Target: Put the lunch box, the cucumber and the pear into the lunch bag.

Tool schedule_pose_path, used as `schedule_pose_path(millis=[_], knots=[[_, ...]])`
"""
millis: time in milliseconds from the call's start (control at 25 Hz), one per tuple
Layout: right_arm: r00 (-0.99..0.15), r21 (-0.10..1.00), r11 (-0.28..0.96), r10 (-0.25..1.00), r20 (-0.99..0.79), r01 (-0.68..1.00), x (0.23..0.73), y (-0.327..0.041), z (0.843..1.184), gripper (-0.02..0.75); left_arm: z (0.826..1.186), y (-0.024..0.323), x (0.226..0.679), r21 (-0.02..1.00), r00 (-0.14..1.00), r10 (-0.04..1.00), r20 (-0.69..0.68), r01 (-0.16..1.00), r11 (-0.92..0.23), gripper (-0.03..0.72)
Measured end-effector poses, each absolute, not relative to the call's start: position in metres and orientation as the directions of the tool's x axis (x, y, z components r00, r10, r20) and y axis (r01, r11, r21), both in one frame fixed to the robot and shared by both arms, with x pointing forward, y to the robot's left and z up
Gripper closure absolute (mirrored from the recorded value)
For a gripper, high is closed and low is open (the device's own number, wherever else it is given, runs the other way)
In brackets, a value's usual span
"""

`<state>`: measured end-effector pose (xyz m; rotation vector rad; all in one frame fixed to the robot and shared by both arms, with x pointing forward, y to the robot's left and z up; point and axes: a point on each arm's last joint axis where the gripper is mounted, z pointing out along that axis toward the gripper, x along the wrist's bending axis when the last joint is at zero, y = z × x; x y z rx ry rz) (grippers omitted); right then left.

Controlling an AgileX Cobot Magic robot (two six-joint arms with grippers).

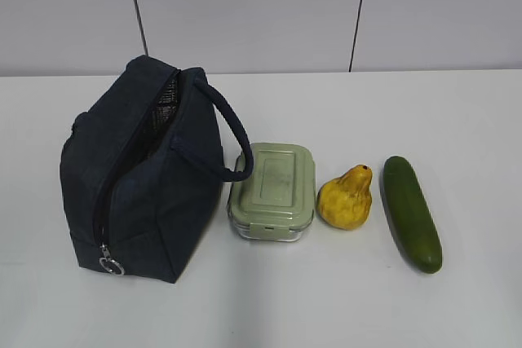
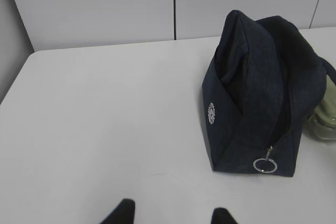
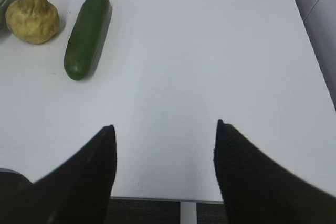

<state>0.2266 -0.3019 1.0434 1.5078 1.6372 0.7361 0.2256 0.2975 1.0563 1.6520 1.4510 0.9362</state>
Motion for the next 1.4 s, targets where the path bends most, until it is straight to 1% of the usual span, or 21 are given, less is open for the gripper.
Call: schedule_pose_path(millis=[680,760,880,960,1240,1400], knots=[[0.004,0.833,0.13,0.988,-0.157,0.538,0.227,-0.302,1.043,0.274,1.056,0.298,0.226,0.884,0.096,0.994,0.054,0.459,-0.093,0.412],[0.004,0.833,0.13,0.988,-0.157,0.538,0.227,-0.302,1.043,0.274,1.056,0.3,0.226,0.882,0.08,0.994,0.077,0.46,-0.105,0.412],[0.004,0.833,0.13,0.988,-0.157,0.538,0.227,-0.302,1.043,0.274,1.057,0.307,0.226,0.877,0.025,0.989,0.149,0.458,-0.144,0.412],[0.004,0.833,0.13,0.988,-0.157,0.538,0.227,-0.302,1.043,0.274,1.058,0.308,0.226,0.878,0.018,0.987,0.157,0.456,-0.148,0.412],[0.004,0.833,0.13,0.988,-0.157,0.538,0.227,-0.302,1.043,0.274,1.058,0.308,0.226,0.879,0.019,0.988,0.153,0.455,-0.145,0.412],[0.004,0.834,0.13,0.988,-0.157,0.537,0.227,-0.302,1.043,0.274,1.057,0.302,0.226,0.882,0.061,0.993,0.097,0.456,-0.114,0.412]])
